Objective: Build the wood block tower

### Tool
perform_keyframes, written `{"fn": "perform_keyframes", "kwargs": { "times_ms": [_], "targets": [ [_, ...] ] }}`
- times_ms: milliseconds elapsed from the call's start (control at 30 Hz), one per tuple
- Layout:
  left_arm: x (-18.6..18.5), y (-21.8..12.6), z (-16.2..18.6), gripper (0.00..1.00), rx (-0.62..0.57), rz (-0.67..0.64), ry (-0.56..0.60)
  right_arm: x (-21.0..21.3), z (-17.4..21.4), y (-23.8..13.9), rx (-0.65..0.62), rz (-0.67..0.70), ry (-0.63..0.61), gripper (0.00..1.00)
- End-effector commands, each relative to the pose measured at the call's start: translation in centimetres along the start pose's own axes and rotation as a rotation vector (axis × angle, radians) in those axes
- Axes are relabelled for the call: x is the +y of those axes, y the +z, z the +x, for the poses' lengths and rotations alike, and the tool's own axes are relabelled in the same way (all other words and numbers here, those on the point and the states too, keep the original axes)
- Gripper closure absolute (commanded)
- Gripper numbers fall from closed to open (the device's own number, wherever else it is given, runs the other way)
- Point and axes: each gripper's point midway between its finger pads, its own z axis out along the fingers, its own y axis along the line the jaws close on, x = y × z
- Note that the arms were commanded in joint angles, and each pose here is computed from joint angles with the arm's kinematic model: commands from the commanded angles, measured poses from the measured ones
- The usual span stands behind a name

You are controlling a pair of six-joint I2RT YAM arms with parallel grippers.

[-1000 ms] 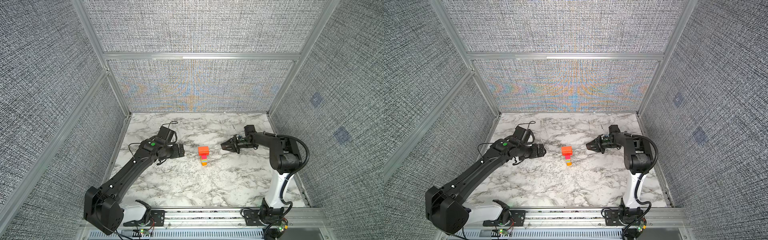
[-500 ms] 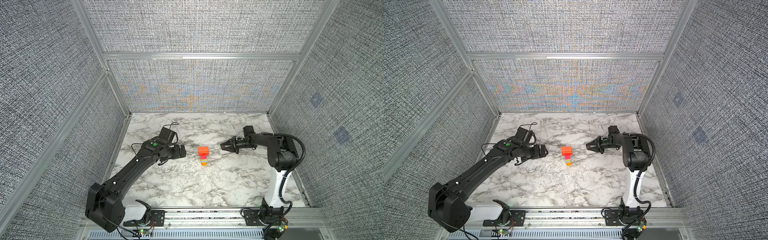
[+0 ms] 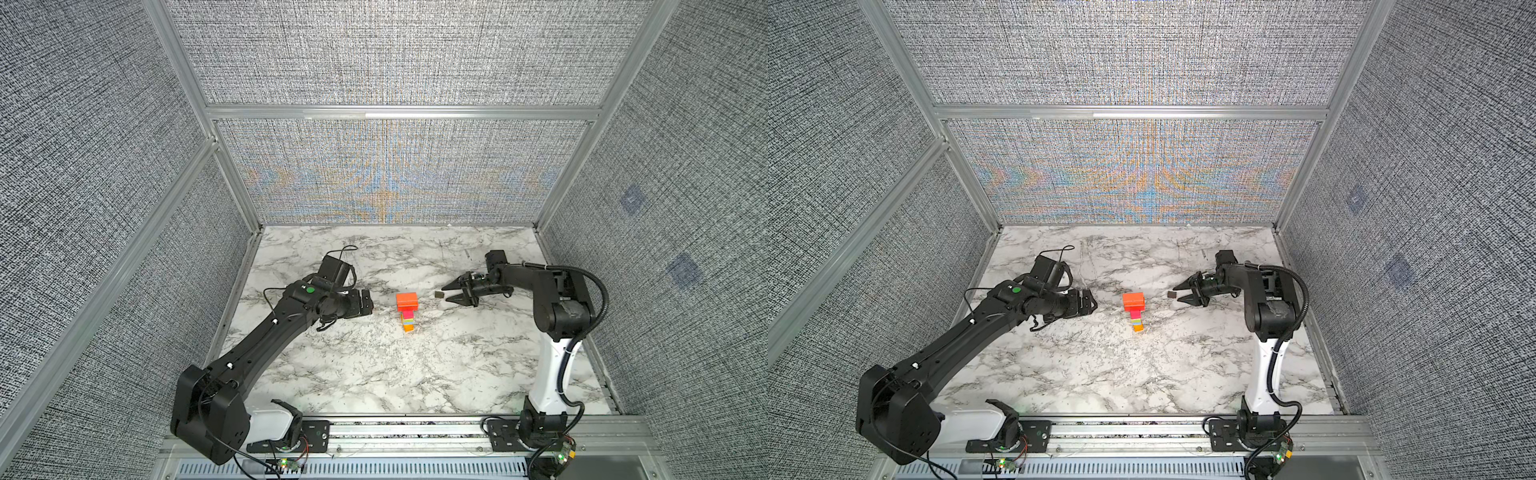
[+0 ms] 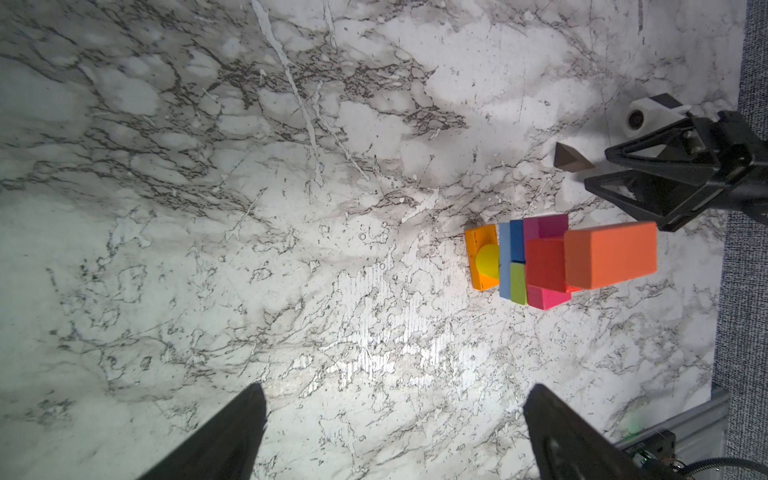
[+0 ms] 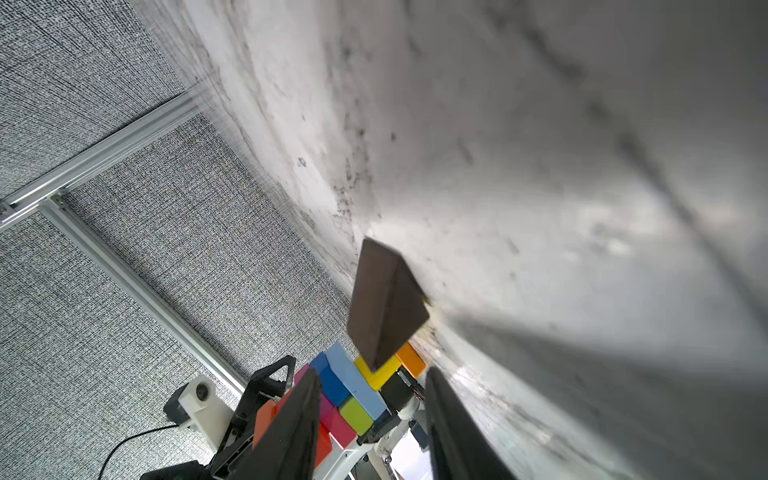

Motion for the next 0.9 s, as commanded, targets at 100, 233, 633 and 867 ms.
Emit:
{"fn": "perform_keyframes", "kwargs": {
  "times_ms": [100,233,633,867],
  "targets": [
    [-0.3,-0.1,-0.3,0.01,-0.004,0.011,0.007,-0.3,0.0,-0.7,-0.023,0.078,-0.037,0.56],
    [-0.3,-0.3,-0.4,0.01,-0.008,0.009,0.009,-0.3,0.2,-2.3,-0.079,0.241,-0.137,0.56],
    [0.2,-0.9,-0.4,0.01,-0.020,-0.013,0.009,-0.1,0.9,-2.6,-0.190,0.838,-0.562,0.36],
    [0.7,-1.1,-0.1,0.01,-0.020,-0.026,0.008,-0.1,0.8,-1.4,-0.204,0.938,-0.615,0.36]
  ]
}}
